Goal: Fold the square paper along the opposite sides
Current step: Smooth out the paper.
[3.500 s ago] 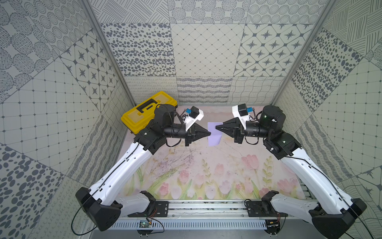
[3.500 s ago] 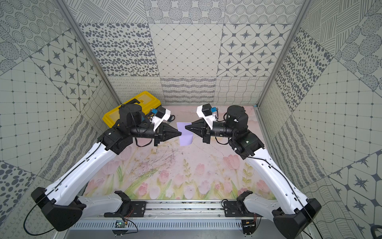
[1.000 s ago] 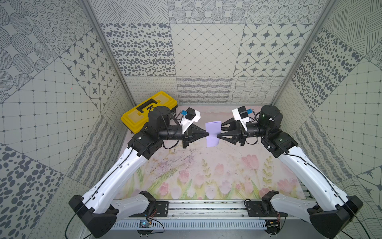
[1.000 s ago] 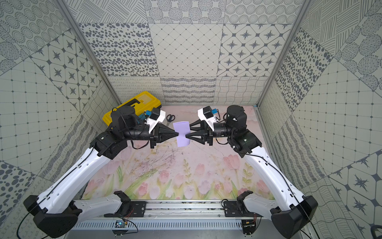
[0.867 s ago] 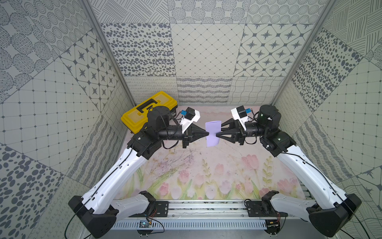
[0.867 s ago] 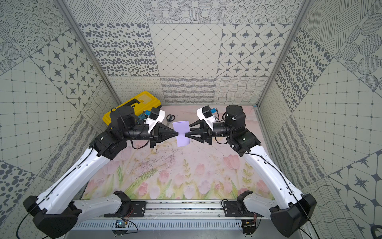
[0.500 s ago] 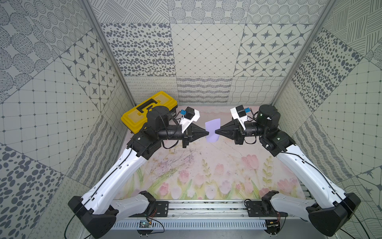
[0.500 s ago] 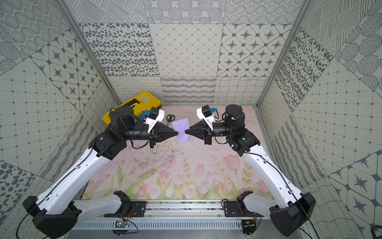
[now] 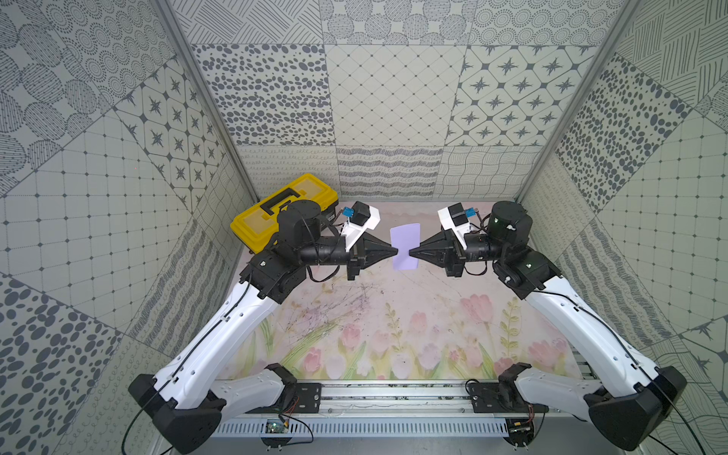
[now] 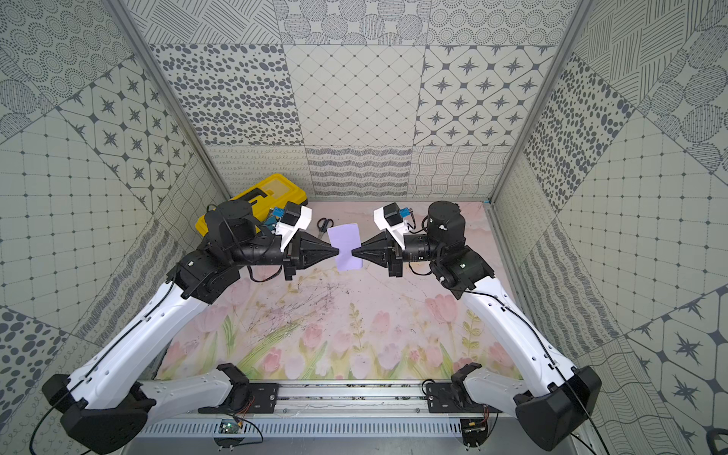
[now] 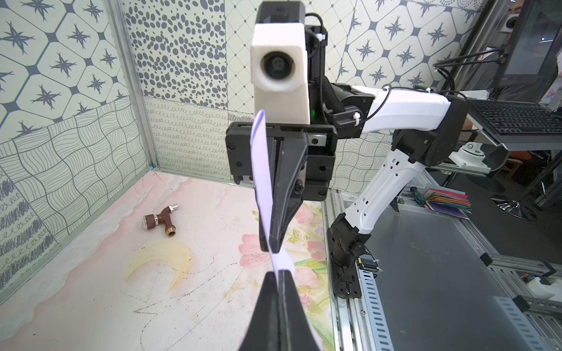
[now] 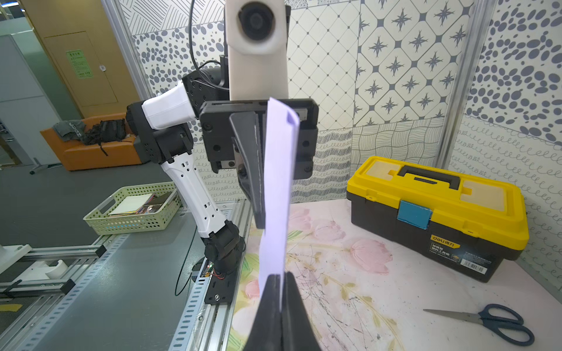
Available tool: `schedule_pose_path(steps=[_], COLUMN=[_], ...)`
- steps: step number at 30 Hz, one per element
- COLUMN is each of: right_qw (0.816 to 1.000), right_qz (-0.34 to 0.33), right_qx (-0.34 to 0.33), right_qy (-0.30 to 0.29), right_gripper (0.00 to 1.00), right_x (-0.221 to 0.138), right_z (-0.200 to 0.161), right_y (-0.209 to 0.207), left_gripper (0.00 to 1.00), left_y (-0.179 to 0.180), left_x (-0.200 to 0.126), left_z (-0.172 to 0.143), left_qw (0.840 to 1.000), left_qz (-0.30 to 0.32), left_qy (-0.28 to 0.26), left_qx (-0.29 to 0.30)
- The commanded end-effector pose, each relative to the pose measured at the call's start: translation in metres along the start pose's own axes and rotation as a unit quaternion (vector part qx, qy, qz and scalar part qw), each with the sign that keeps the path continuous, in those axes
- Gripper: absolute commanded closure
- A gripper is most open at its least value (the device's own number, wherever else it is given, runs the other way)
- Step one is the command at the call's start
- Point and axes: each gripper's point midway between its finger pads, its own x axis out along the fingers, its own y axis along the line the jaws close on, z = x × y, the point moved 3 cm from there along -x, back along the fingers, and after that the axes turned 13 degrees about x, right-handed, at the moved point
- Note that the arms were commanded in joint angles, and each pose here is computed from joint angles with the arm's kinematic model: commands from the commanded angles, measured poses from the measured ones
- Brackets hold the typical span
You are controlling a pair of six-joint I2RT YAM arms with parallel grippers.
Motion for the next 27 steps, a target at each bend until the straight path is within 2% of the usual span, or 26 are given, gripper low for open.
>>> schedule_pose_path(steps=[1, 3, 4, 6, 11, 13, 14, 15, 16, 20, 22, 23, 27], right_qw=[1.000, 1.000, 1.000, 1.000, 1.000, 1.000, 1.000, 1.000, 1.000, 1.000, 1.000, 1.000, 1.000], right_qz=[0.009, 0.010, 0.011, 0.006, 0.009, 0.007, 0.009, 0.006, 0.003, 0.003, 0.003, 0.002, 0.004], right_qx=[-0.022, -0.025, -0.026, -0.023, -0.021, -0.022, -0.024, -0.023, -0.021, -0.021, -0.022, -0.021, -0.019], right_qy=[-0.006, -0.006, -0.006, -0.007, -0.006, -0.007, -0.007, -0.008, -0.010, -0.013, -0.012, -0.012, -0.011], right_gripper=[1.00, 0.78, 0.76, 1.00, 1.00, 0.77, 0.77, 0.96, 1.00, 1.00, 0.89, 0.99, 1.00], right_x=[-0.002, -0.002, -0.003, -0.002, 0.000, 0.001, 0.000, 0.001, 0.000, 0.001, 0.001, 0.001, 0.001], right_z=[0.001, 0.000, 0.000, -0.001, -0.003, -0.004, -0.005, -0.005, -0.005, -0.004, -0.006, -0.006, -0.007], right_y=[0.010, 0.011, 0.012, 0.010, 0.009, 0.009, 0.010, 0.009, 0.008, 0.007, 0.007, 0.007, 0.007], left_gripper=[1.00, 1.00, 1.00, 1.00, 1.00, 1.00, 1.00, 1.00, 1.00, 1.00, 1.00, 1.00, 1.00], left_y=[0.003, 0.004, 0.004, 0.005, 0.004, 0.004, 0.004, 0.004, 0.004, 0.004, 0.003, 0.003, 0.003], left_x=[-0.001, -0.001, -0.001, -0.001, -0.003, -0.004, -0.004, -0.004, -0.004, -0.005, -0.005, -0.006, -0.007], left_z=[0.011, 0.012, 0.012, 0.014, 0.017, 0.019, 0.019, 0.019, 0.020, 0.022, 0.022, 0.022, 0.023], left_qw=[1.000, 1.000, 1.000, 0.999, 0.999, 0.999, 0.999, 0.999, 0.999, 0.999, 0.999, 0.999, 0.999], left_qz=[0.010, 0.012, 0.012, 0.013, 0.013, 0.015, 0.015, 0.017, 0.017, 0.017, 0.017, 0.017, 0.019], left_qy=[-0.014, -0.013, -0.014, -0.015, -0.015, -0.015, -0.014, -0.013, -0.014, -0.016, -0.015, -0.015, -0.015], left_qx=[0.023, 0.024, 0.024, 0.027, 0.030, 0.032, 0.033, 0.033, 0.034, 0.036, 0.036, 0.036, 0.038])
